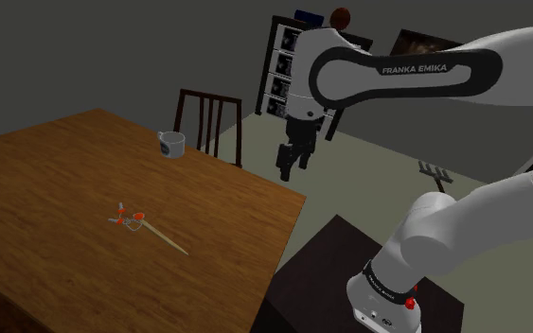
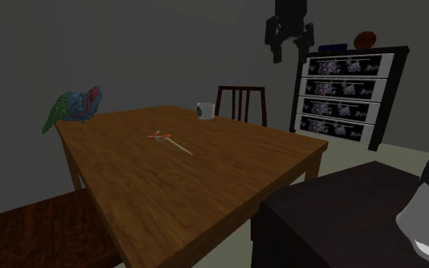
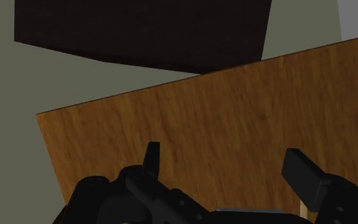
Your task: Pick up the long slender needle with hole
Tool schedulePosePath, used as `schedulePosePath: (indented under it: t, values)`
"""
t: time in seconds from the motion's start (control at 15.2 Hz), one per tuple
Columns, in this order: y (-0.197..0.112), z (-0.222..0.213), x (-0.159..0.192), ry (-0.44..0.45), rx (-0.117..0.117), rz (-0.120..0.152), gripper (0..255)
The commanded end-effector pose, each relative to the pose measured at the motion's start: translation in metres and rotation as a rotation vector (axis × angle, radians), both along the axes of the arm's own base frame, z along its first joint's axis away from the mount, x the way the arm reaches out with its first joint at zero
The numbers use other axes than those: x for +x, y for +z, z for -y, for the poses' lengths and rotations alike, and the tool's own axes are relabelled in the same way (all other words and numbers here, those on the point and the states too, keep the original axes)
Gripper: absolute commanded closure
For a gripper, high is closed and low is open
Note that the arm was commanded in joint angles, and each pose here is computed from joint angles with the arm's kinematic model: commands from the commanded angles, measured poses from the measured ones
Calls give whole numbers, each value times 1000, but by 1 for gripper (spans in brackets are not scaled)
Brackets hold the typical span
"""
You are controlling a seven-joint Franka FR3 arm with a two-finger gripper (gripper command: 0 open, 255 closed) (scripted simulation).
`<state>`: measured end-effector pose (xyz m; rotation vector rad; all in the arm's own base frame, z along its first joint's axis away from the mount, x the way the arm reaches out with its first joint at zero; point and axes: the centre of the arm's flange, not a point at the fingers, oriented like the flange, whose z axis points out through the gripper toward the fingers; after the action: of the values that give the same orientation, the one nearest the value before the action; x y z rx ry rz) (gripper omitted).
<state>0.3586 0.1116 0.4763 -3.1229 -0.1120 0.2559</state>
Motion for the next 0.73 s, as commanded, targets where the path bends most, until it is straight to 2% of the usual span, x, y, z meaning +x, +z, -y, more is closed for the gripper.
schedulePosePath:
  t: [0.0, 0.66]
  values:
    - [-15, -19, 14, 9, -4, 10, 0]
    - [-86, -107, 80, 55, -28, 55, 0]
